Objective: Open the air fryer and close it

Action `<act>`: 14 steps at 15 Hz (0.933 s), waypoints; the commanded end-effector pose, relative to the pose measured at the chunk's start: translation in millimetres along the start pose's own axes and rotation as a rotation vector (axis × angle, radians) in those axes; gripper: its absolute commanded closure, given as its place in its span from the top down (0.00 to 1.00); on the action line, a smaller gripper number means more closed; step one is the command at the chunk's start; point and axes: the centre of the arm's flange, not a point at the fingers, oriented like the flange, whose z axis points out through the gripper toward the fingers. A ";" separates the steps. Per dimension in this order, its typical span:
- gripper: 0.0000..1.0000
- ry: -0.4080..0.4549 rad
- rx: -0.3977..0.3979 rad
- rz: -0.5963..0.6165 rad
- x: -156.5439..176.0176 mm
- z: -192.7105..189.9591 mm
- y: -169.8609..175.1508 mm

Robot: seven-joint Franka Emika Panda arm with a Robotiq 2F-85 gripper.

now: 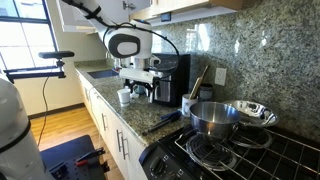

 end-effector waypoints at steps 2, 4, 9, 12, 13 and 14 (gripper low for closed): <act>1.00 0.052 0.031 -0.028 -5.5 26.3 12.8; 1.00 0.075 0.054 -0.061 -2.5 38.1 17.0; 1.00 0.134 0.093 -0.167 22.2 77.3 10.6; 1.00 0.183 0.107 -0.209 45.2 101.3 1.3; 1.00 0.200 0.102 -0.208 51.9 108.1 -0.4; 1.00 0.220 0.092 -0.200 57.6 114.0 -0.8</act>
